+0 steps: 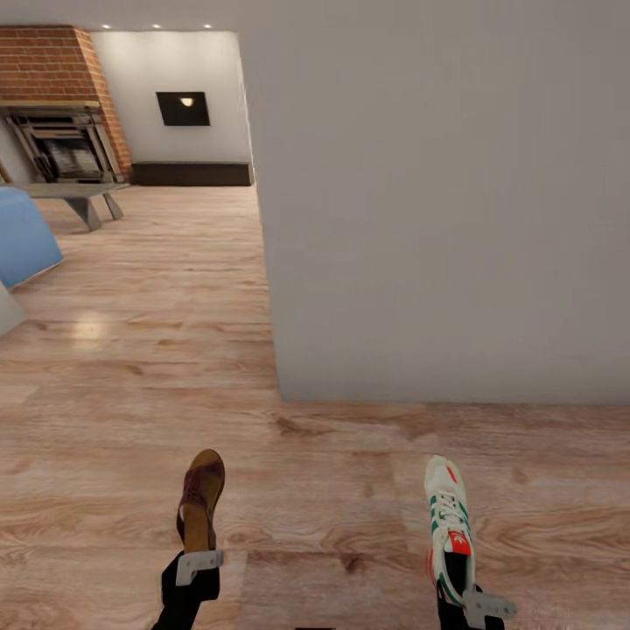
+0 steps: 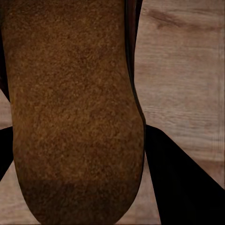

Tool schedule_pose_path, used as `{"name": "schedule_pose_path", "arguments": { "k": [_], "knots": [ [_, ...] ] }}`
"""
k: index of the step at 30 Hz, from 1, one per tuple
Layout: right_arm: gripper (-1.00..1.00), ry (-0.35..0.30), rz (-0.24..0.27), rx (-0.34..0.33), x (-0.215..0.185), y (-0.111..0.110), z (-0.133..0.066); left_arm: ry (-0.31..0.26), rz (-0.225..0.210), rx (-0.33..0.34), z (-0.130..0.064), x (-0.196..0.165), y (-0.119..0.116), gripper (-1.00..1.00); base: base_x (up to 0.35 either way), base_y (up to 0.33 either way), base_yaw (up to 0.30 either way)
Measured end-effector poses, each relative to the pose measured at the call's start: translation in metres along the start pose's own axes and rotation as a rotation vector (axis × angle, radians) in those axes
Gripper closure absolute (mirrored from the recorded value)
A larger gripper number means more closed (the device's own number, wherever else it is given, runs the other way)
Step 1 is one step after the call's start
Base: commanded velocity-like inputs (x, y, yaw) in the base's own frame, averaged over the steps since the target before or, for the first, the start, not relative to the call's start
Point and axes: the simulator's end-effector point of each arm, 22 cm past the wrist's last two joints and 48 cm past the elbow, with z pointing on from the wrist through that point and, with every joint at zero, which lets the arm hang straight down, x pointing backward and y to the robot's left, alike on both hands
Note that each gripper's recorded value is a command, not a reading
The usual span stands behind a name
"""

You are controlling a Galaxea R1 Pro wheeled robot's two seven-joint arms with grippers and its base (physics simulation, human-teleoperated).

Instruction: Pick up the two gym shoes and the two sandals from the corridor floor and place them onto the hallstand (shoe rack) in the corridor, making sure they are on the rack and not on the floor. Arrange them so the two gym shoes are next to each other and the two sandals are next to each other.

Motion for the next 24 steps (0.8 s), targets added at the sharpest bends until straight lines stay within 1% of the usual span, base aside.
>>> {"name": "schedule_pose_path", "arguments": {
  "k": [5, 16, 24],
  "knots": [
    [1.00, 0.011, -0.002, 0.001, 0.0049, -0.0006, -0.0015, 0.000, 0.000, -0.002, 0.0000, -0.0001, 0.0010, 1.00, 0.000, -0.274, -0.300],
    [1.00, 0.014, -0.004, 0.000, 0.0061, -0.0004, -0.0019, 0.000, 0.001, -0.001, 0.0000, -0.0001, 0.0010, 1.00, 0.000, -0.273, -0.300],
    [1.00, 0.013, -0.003, 0.000, 0.0059, -0.0003, -0.0018, 0.000, 0.001, -0.001, 0.0000, -0.0001, 0.0011, 1.00, 0.000, -0.050, -0.300]
  ]
}}
